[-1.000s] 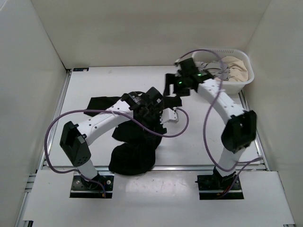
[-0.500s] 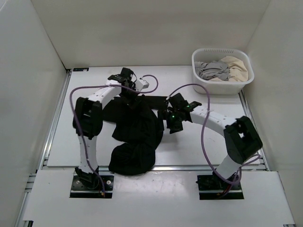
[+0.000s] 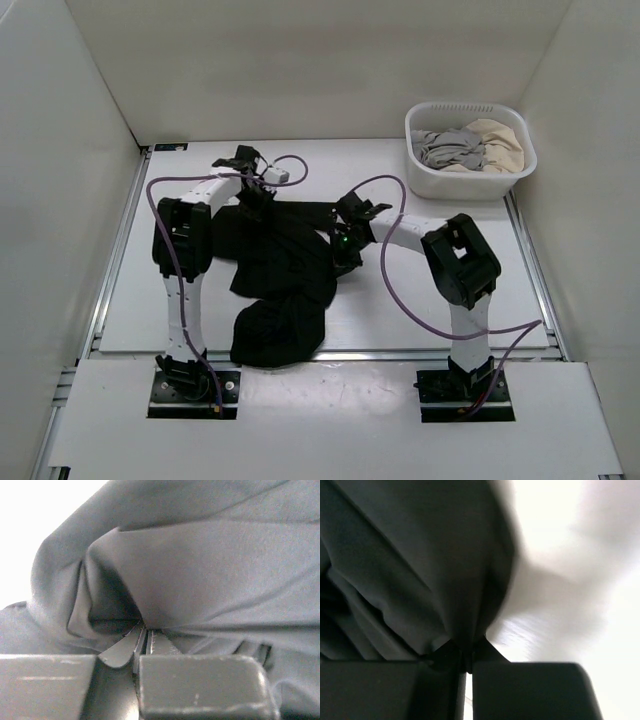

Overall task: Fold and stack the trousers
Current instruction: Flatten the trousers out

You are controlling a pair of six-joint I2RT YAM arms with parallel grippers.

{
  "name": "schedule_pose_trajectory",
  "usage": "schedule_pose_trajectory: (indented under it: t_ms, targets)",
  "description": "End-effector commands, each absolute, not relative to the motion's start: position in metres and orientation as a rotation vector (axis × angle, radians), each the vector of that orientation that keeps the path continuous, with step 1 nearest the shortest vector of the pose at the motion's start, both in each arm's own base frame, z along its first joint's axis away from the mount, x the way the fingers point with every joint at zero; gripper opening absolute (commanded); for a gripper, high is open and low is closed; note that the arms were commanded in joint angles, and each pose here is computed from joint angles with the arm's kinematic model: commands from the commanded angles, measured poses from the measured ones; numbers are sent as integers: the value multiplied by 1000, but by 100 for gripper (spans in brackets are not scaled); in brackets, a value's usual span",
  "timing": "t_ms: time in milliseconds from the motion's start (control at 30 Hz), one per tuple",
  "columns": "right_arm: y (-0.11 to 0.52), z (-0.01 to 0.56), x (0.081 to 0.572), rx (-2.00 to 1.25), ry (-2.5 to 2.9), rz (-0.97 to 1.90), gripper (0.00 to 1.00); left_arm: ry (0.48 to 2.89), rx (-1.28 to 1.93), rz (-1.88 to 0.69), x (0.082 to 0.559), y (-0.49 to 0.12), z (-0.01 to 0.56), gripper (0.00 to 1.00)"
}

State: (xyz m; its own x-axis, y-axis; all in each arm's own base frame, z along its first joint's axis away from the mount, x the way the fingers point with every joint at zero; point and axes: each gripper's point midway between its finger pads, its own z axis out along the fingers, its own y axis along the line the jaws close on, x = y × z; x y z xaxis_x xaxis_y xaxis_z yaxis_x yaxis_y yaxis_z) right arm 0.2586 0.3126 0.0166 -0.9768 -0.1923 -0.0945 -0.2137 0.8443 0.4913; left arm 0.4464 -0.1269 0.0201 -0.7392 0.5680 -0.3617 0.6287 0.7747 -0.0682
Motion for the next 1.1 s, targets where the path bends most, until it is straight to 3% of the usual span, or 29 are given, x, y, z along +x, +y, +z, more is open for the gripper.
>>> schedule_pose_trajectory:
  t_ms: [0,67,167,233,300,400,433,467,500,533,567,600,700,733,833,867,967,1067]
  targets:
    - [251,35,299,-110,2947,478,0,2590,675,-161,461,-76,87,14]
    - [206,56,329,61,2883,387,0,2580,610,-147,458,-59,107,14]
    - [167,107,360,-27,2768,319,0,2538,579,-152,445,-49,145,14]
    - [176,144,376,-204,2738,355,0,2555,584,-171,430,-50,154,14]
    - [179,134,375,-408,2842,293,0,2561,599,-214,422,-62,158,14]
    - [199,148,420,-391,2766,298,2,2567,559,-202,423,-61,162,14]
    - [208,149,428,-367,2746,340,25,2583,536,-171,428,-57,158,14]
    - [212,156,447,-303,2706,325,56,2589,524,-117,433,-50,157,14]
    - [214,160,455,-282,2683,324,71,2589,504,-95,440,-43,157,20]
    - [216,164,465,-259,2651,324,92,2557,461,-77,454,-30,168,27]
    - [217,175,470,-231,2615,325,99,2580,438,-74,463,-22,159,34]
    - [217,178,467,-199,2612,336,99,2616,411,-58,461,-10,159,54]
    - [200,222,454,-93,2498,304,99,2574,382,-90,460,16,188,72]
    - [184,223,426,-48,2514,272,99,2618,395,-106,444,19,175,81]
    - [161,225,384,111,2478,266,99,2631,522,-135,405,4,167,92]
    - [152,182,360,132,2563,230,99,2668,574,-176,379,-8,145,100]
    - [138,150,323,180,2641,201,99,2721,771,-232,328,-44,95,100]
    - [127,117,308,187,2698,124,99,2636,955,-99,307,-62,70,100]
